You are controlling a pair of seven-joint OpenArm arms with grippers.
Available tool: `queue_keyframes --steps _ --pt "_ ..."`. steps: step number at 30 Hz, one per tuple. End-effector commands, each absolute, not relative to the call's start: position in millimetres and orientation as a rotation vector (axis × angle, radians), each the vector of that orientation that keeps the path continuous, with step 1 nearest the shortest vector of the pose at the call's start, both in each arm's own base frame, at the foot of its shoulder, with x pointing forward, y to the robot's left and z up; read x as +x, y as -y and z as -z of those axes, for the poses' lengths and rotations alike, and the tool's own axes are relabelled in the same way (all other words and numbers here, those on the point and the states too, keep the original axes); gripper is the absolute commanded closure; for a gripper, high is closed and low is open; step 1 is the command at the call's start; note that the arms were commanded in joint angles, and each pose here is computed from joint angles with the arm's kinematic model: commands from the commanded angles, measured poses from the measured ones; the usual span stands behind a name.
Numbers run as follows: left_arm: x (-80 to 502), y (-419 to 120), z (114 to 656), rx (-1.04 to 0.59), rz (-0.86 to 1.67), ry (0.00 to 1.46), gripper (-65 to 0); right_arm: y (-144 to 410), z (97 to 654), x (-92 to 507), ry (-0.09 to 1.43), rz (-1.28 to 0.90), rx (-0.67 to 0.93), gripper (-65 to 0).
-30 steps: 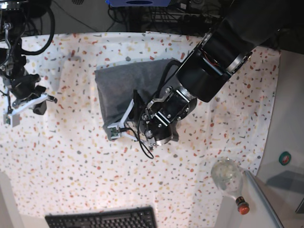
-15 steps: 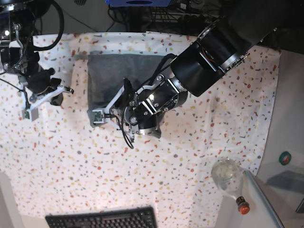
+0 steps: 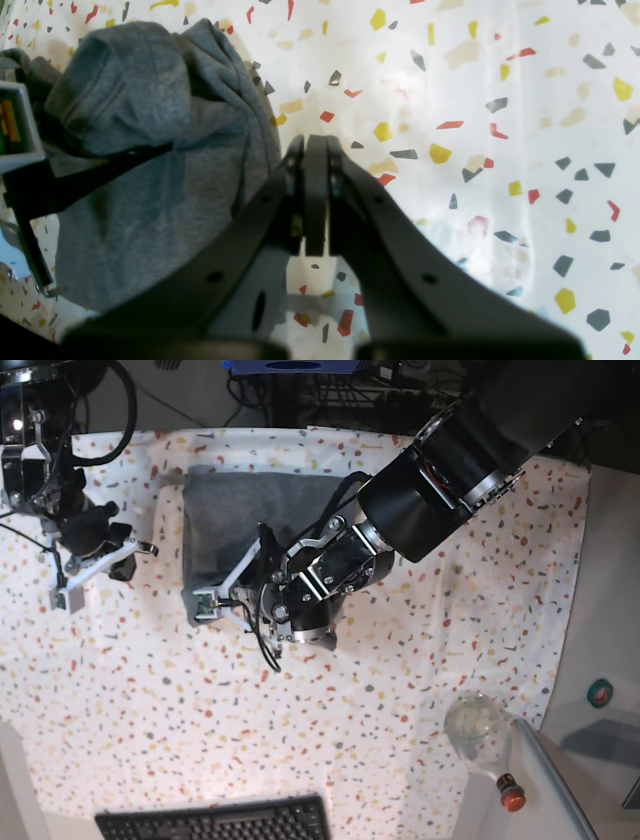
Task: Layout the t-shirt on the table in an organized manner, then fold the t-shirt properly
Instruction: 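Press the folded side down with the left gripper to square the stack, then grasp the stack's collar edge with both grippers and straighten it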
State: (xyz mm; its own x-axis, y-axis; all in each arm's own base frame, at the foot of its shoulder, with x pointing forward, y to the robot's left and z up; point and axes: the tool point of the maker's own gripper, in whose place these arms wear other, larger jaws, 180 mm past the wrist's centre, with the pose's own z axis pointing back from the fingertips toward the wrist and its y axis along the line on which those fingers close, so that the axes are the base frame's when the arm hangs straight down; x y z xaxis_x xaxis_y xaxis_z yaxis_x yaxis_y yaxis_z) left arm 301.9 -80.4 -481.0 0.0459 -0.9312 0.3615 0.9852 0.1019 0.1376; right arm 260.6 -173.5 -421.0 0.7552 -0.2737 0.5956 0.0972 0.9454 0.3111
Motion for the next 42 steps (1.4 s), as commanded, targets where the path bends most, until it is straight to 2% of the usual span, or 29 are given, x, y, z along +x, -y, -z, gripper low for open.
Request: queue_keyframes --steps 1,2,3,6,11,13,15,24,25,26,28,30,38,42 --pt "306 85 475 -0.170 1.480 0.417 0.0 178 410 270 0.733 0.198 0.268 0.0" --pt "307 84 475 -0.161 1.487 0.417 0.0 178 410 270 0.733 0.198 0.268 0.0" --pt "308 84 474 -0.158 1.488 0.418 -3.5 178 410 271 0.733 0.199 0.268 0.0" --pt "316 88 464 -0.147 1.497 0.450 -21.2 178 410 271 0.733 0.199 0.268 0.0" --pt "326 85 445 -0.054 1.521 0.448 -45.6 178 410 271 0.733 0.199 0.268 0.0" --pt "332 87 432 -0.044 1.528 0.494 -51.2 178 410 271 0.733 0.199 0.268 0.0" --pt "338 87 416 -0.034 1.535 0.554 -53.5 178 410 271 0.733 0.199 0.268 0.0" --pt "366 68 342 0.055 1.413 0.726 -53.0 173 403 271 0.747 0.183 0.278 0.0" --pt "366 63 332 0.052 1.367 0.753 -51.2 167 402 269 0.745 0.171 0.287 0.0" --pt "363 58 325 0.037 1.318 0.779 -46.9 159 404 266 0.734 0.152 0.300 0.0" --pt "349 44 316 -0.010 1.202 0.832 -29.0 139 409 259 0.706 0.111 0.330 0.0" --pt "328 30 318 -0.052 1.111 0.847 -1.2 120 416 251 0.676 0.071 0.360 0.0" --pt "257 1 359 -0.244 0.891 0.875 0.0 47 407 229 0.637 -0.095 0.489 0.0" --pt "235 -4 390 -0.274 0.861 0.780 0.0 35 410 219 0.612 -0.119 0.511 0.0"
